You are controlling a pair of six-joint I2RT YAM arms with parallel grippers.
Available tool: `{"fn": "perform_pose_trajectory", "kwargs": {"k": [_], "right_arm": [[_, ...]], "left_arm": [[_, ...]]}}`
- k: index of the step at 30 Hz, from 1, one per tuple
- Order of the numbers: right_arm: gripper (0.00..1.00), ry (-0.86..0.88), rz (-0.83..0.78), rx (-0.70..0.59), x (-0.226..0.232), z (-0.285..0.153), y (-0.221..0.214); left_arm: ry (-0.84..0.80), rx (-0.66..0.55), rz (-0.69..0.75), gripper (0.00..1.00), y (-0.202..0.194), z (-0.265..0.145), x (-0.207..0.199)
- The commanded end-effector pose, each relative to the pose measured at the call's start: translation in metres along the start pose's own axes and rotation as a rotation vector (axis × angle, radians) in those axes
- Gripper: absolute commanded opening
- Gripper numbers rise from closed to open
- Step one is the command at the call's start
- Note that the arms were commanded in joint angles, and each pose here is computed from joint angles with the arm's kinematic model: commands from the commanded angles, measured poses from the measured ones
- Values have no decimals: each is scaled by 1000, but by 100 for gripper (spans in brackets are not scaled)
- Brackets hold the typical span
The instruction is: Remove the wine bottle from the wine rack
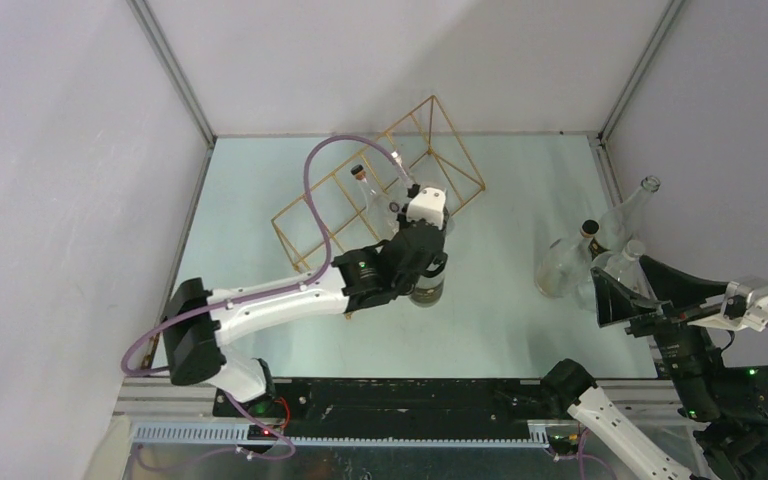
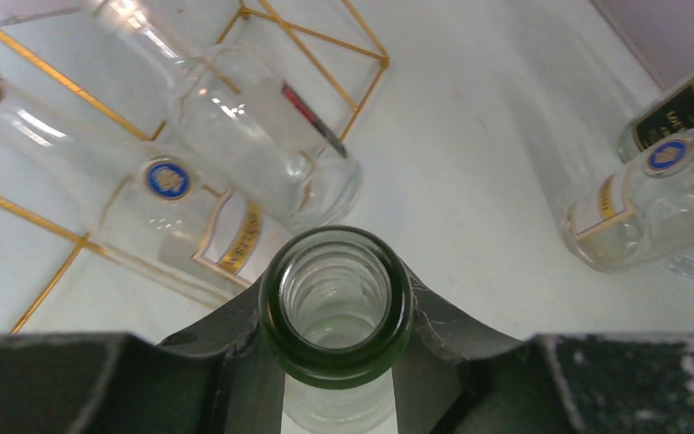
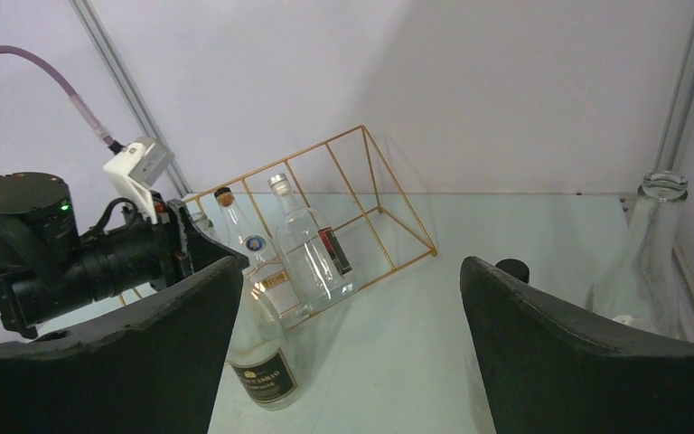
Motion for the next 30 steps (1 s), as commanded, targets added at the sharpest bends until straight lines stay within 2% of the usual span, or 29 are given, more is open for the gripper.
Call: {"fn": "perform_pose_trajectory", "kwargs": {"k": [1,9,18,21,26,27,28,29,30], "right_arm": [[93,-19,6,-17,-5,-5,2],[93,-16,5,-25,-6,-7,4],[93,-20,5,-29,-7,-11,6],[93,-24,6,-24,-9,-12,5],[93,-27,9,-27,-10,-14,5],[93,-27,8,-27,-10,-14,5],[93,-27,8,-29,-10,-14,5],[93,-29,8,-30,-10,-14,6],[93,-29,7,-31,-10,-14,6]], "left_arm": [[-129,-183,-184,0,77,-7,-47],[-265,-196,-139,0,75,12,-96],[-362,-230,-30,0,71,47,-146],[-384,-227,23,0,59,64,-162],[-432,-229,28,0,47,87,-187],[-450,-243,18,0,55,87,-195],[-448,-220,31,0,41,97,-199],[-460,-240,14,0,53,96,-206],[-455,-218,23,0,40,106,-209]]}}
Point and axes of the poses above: each gripper's point midway between its finger pads, its own z axis out along the fingers, its own x axis along the line the jaws close on, y = z × x, the point moved 1 cm from there along -z, back along the fingers, and after that the axes turned 5 degrees about -z, right-handed, at the moved point
